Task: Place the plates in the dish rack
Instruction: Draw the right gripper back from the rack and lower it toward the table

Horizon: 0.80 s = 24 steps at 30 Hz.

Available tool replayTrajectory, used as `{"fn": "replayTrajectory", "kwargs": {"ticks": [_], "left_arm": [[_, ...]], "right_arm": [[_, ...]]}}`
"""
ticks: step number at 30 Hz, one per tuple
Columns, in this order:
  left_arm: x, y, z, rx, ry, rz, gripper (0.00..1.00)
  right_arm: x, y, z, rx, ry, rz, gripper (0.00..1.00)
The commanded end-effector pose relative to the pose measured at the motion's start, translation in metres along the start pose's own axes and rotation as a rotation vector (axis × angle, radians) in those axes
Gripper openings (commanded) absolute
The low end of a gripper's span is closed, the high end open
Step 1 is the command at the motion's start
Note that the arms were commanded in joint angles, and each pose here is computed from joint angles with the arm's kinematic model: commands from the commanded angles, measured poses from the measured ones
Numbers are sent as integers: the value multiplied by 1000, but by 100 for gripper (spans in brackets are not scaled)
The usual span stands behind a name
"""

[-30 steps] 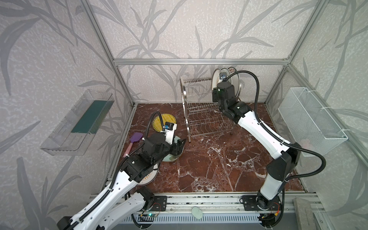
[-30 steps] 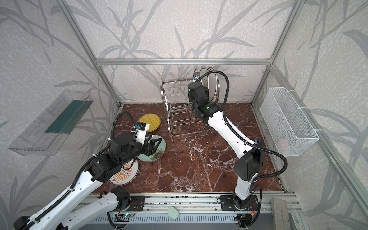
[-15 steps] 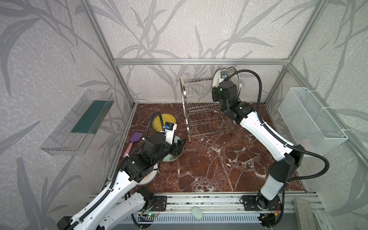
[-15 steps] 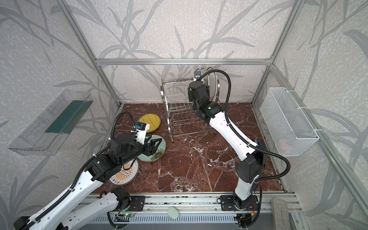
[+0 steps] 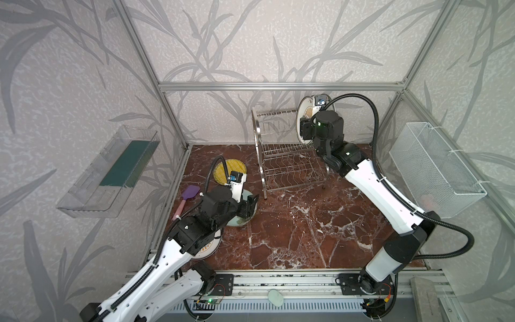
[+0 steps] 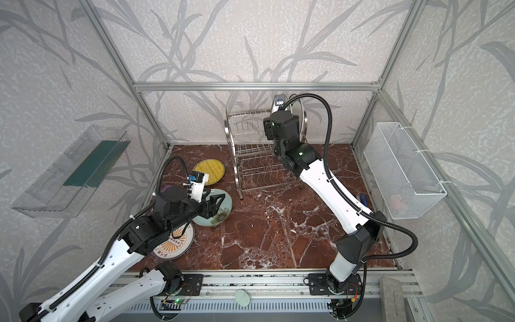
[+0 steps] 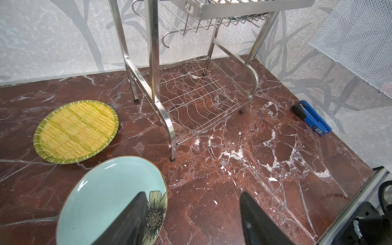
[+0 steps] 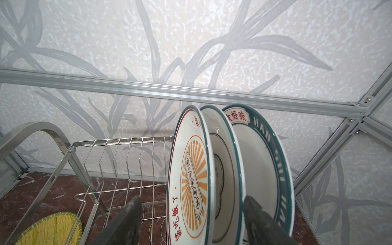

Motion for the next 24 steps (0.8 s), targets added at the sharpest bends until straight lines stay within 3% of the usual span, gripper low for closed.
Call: {"fn": "replayTrajectory", "kwargs": {"ticks": [1, 14, 24], "left_arm": [[2, 13, 12, -26, -14, 27, 67], [22, 27, 26, -103, 91, 247, 67], [16, 21, 40, -67, 51, 229, 67]], "right_arm": [[-11, 20, 25, -77, -24, -3, 77], [-41, 58, 26, -148, 19, -54, 80], [-58, 77, -5, -105, 69, -63, 76]]}}
Point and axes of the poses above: each gripper's point midway between its finger pads, its own y axis back along the fingers, its own x axis along the line the jaws close on, z = x × y, the point moved 8 cm from there along y, back along the fingers, and after that the axes turned 3 degrees about -y, right-handed, at the moved point
